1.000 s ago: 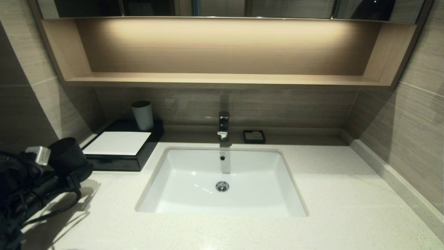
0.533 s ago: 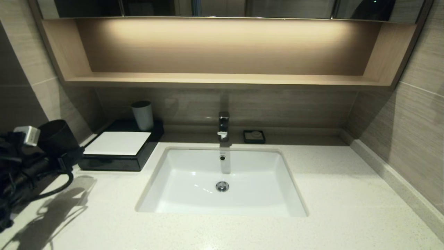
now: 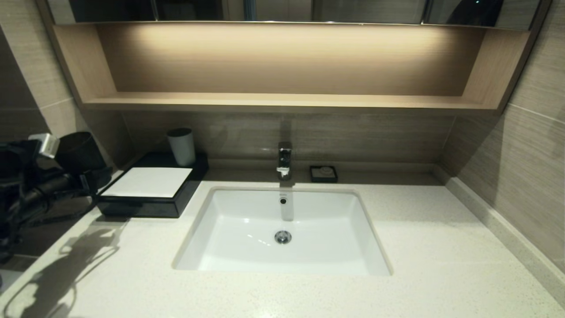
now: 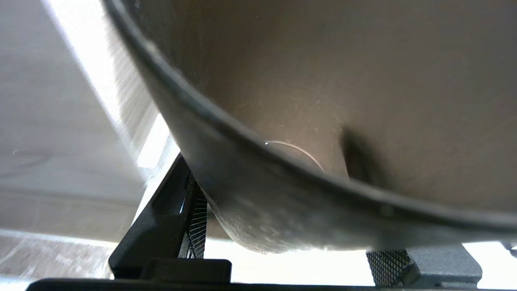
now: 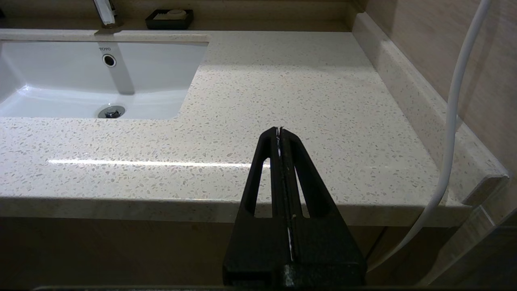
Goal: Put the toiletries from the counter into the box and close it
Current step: Place the cup on the storage box
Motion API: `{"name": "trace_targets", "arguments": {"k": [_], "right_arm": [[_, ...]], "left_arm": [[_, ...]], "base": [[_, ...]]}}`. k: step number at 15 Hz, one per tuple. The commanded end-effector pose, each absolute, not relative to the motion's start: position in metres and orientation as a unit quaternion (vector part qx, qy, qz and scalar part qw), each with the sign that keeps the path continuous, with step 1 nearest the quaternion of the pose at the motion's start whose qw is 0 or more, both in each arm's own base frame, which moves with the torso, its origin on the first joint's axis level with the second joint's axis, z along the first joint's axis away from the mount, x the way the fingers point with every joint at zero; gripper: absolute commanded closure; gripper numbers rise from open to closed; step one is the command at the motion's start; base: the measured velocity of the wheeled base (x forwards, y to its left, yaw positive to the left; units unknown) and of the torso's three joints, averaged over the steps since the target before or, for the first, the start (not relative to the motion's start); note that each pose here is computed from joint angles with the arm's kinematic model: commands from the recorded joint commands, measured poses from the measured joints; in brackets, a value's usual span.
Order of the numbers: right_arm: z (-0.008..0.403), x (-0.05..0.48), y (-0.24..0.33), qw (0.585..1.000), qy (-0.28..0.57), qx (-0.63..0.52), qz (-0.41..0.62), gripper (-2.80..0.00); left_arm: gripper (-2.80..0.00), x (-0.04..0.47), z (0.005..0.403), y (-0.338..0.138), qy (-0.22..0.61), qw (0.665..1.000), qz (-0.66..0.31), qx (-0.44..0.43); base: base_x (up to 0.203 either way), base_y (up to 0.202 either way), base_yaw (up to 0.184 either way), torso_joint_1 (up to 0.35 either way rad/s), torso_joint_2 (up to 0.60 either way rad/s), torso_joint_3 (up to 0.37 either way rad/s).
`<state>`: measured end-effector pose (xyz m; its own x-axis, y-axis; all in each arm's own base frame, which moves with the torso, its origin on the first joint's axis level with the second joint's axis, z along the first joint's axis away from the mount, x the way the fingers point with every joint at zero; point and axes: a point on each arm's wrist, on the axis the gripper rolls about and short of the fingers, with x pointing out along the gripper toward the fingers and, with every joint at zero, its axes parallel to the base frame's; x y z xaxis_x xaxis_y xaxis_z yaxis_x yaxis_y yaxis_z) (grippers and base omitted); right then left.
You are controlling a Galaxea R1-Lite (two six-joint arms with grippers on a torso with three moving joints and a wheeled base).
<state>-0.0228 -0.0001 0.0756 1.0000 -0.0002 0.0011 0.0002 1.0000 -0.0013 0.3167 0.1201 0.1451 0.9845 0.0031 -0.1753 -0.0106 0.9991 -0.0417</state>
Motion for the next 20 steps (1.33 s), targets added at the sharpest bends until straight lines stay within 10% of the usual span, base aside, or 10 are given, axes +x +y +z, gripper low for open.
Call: {"name": "trace_targets", "arguments": {"k": [1, 20], "right_arm": [[0.075, -0.023, 0.0, 1.0, 0.0, -0.001, 0.0, 0.0], [0.075, -0.023, 0.0, 1.0, 0.0, -0.001, 0.0, 0.0]], "left_arm": [[0.0, 0.335, 0.153, 0.116, 0.083, 0.996, -0.008, -0.021], [0.0, 0.386, 0.126, 0.109, 0.108, 0.994, -0.005, -0.027]], "base": [[0.0, 0.0, 0.0, 0.0, 0.0, 0.0], [0.0, 0.0, 0.0, 0.0, 0.0, 0.0]]}}
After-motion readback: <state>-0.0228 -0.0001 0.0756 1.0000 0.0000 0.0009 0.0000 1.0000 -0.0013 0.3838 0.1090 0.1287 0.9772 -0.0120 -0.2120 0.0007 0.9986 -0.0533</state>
